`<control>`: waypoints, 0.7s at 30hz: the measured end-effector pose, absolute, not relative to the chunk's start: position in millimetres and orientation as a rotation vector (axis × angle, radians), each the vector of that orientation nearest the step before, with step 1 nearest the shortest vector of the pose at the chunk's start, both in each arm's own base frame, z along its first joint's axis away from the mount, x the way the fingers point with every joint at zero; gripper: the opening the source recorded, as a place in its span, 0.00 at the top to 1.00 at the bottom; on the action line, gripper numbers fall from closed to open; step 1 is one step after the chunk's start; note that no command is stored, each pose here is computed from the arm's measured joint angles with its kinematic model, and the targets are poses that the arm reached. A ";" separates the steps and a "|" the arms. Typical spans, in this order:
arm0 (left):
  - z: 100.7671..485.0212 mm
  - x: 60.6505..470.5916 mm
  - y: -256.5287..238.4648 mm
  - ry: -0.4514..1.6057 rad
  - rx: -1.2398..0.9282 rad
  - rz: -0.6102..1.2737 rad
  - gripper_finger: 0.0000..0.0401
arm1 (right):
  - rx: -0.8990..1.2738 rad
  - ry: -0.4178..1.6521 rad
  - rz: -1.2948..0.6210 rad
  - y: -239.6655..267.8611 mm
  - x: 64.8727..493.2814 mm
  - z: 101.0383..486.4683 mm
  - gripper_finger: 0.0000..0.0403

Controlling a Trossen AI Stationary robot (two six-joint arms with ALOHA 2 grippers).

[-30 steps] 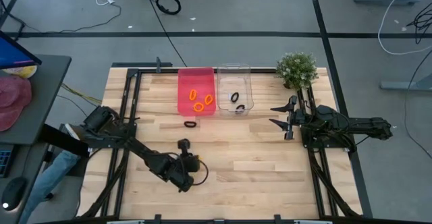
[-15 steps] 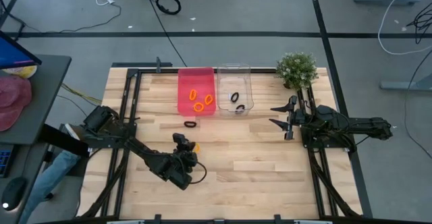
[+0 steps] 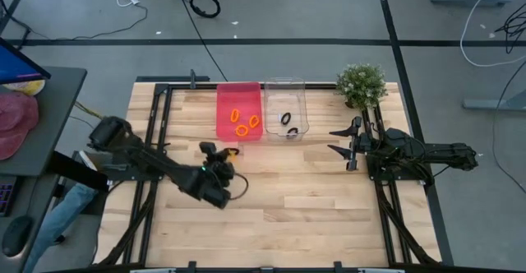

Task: Sort spring keychains
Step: Put the yellow spring keychain into the red bin

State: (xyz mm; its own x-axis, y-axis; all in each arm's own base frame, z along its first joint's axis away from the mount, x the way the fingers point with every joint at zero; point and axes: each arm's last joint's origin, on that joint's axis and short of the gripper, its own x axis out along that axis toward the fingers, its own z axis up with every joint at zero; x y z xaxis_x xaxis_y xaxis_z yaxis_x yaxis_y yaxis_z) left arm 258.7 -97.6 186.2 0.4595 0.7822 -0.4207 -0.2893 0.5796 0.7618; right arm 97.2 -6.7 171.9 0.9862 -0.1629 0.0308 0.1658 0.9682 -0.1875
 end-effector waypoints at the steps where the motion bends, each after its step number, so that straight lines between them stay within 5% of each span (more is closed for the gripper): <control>1: 189.1 254.7 -91.9 0.843 0.657 0.737 0.98 | -0.190 -0.015 -0.167 -6.8 97.2 171.9 0.48; 8: 201.4 223.7 -49.7 0.746 0.551 0.806 0.98 | -0.191 -0.015 -0.166 -6.8 97.2 171.8 0.48; 21: 221.1 202.8 23.6 0.495 0.342 0.594 0.98 | -0.191 -0.015 -0.167 -6.8 97.2 171.8 0.48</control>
State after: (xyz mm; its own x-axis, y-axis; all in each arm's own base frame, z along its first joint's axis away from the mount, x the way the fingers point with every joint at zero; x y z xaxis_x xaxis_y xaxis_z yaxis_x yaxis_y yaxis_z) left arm 202.8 23.6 221.1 0.7183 0.6054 -0.3428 -0.4460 0.7789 0.4409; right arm 97.2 -6.8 171.8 0.9861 -0.1635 0.0308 0.1664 0.9681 -0.1873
